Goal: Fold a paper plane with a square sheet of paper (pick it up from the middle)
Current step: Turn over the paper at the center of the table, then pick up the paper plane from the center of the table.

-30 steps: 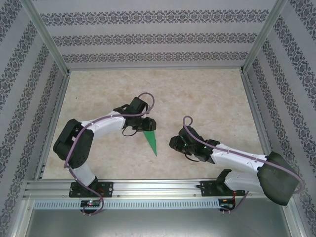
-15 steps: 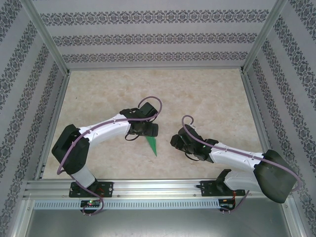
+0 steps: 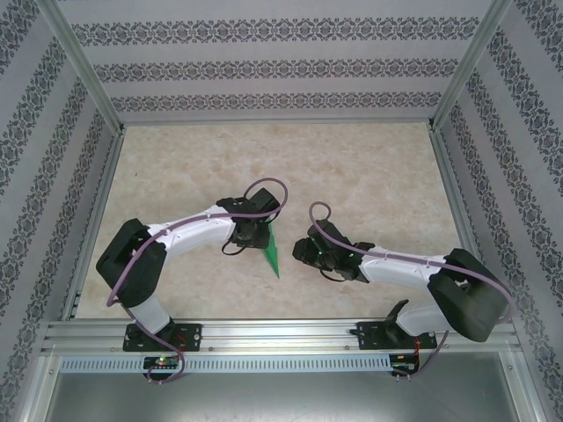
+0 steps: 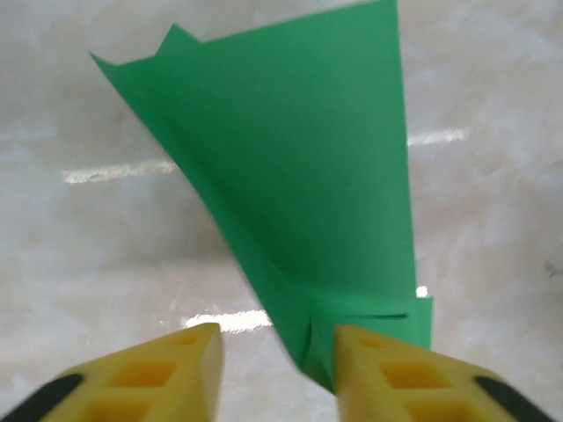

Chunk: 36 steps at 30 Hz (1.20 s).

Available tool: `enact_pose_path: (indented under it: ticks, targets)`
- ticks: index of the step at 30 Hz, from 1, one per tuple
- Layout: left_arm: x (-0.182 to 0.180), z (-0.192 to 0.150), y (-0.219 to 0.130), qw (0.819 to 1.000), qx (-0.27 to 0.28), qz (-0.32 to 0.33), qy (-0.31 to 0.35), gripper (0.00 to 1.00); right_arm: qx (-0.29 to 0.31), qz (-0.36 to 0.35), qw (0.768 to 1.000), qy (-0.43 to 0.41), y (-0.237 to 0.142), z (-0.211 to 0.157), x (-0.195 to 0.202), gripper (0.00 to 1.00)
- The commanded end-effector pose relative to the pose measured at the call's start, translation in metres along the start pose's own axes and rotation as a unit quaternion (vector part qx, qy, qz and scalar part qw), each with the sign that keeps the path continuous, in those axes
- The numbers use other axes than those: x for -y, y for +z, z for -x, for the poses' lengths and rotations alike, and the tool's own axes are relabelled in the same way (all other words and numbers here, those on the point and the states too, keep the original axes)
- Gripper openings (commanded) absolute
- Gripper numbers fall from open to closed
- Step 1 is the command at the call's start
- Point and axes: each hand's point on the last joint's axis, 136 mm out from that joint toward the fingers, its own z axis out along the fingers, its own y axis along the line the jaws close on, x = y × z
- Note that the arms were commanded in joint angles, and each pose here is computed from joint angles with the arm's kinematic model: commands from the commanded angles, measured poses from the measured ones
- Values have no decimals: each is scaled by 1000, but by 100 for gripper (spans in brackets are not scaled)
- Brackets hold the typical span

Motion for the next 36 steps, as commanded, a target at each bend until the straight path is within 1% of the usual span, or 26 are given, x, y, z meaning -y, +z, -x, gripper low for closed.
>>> enact_pose_path:
  ticks: [1,2,4,5,6,9,12,18,25,36]
  targets:
    - [-5,4,-6,1000,14,-15,-10,31,-8,48,998,-35,3,2,-36,40]
    - [-6,3,-5,1000,13,-15,-13,28,-12,54,998,-41,5,1,-42,41]
    - [-8,2,-5,1000,13,-18,-16,26,-18,63,997,-51,9,-2,-51,42]
    - [-9,1,-6,1000,15,-20,-18,21,-21,70,996,-59,11,-3,-56,43]
    - [-10,1,-7,999,18,-23,-20,18,-26,74,995,-65,13,-4,-60,45]
    - [-13,1,-8,999,23,-36,-28,16,-35,81,993,-76,18,-7,-67,49]
    - [-15,0,-7,998,20,-44,-34,15,-46,94,991,-86,23,-9,-74,51]
    - [-19,-1,-4,998,17,-46,-36,15,-64,113,986,-105,31,-13,-86,51]
    - [-21,-1,-4,998,18,-45,-39,15,-73,104,987,-98,43,-15,-82,51]
    - [-22,-2,-3,998,18,-45,-37,14,-76,77,988,-107,44,-15,-73,52]
